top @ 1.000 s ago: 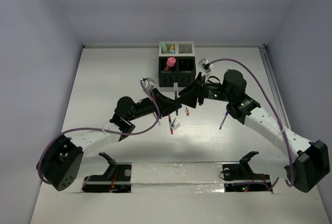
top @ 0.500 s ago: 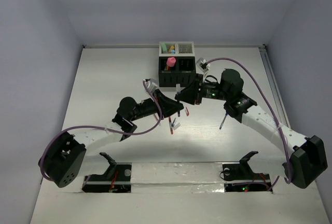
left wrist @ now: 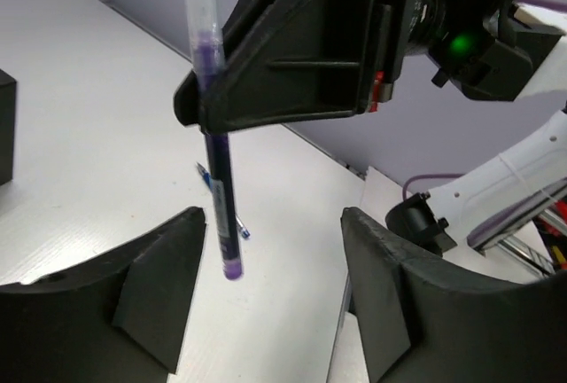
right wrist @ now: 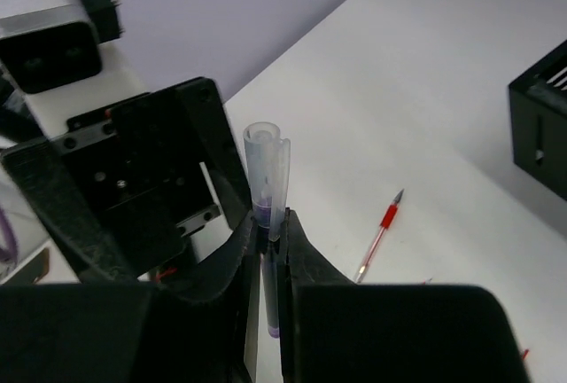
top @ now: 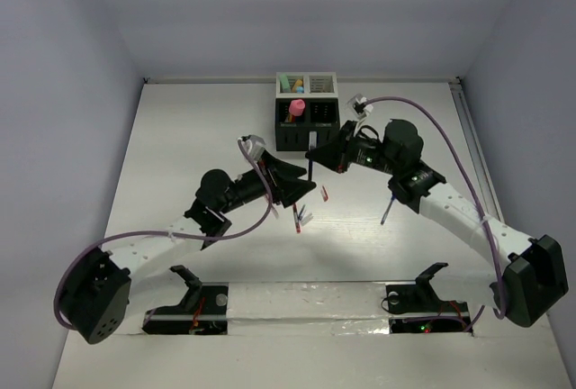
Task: Sort the stationery into containers
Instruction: Place the pen in the storage box.
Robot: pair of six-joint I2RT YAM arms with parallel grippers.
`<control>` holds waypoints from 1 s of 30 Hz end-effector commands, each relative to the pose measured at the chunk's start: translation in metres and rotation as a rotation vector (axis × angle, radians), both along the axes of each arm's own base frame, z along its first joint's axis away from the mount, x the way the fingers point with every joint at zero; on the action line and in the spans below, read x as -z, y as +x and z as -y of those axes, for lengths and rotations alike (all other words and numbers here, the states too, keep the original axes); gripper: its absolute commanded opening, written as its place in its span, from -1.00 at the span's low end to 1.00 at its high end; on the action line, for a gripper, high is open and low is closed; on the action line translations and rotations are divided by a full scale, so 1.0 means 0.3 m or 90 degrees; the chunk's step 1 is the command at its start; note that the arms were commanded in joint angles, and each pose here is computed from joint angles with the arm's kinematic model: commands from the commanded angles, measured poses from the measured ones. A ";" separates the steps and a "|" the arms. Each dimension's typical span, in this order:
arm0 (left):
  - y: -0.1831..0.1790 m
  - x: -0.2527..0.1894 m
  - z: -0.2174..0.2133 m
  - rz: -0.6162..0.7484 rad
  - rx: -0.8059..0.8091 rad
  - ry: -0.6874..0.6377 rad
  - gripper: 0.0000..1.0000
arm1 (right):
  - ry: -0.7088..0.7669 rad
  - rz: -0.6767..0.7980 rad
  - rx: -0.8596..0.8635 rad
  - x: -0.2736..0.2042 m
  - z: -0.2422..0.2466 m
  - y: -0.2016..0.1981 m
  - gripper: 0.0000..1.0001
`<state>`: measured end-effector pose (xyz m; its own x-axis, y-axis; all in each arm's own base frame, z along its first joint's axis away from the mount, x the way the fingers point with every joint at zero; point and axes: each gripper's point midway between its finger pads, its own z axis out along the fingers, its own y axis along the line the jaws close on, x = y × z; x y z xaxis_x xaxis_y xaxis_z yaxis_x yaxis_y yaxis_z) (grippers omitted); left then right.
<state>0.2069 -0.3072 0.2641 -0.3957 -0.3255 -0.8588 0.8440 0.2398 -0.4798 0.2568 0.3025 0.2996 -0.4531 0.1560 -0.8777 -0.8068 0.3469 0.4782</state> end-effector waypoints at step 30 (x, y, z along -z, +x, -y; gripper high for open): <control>0.040 0.087 -0.150 0.043 -0.166 0.071 0.59 | -0.077 0.159 0.455 0.105 0.202 0.904 -1.00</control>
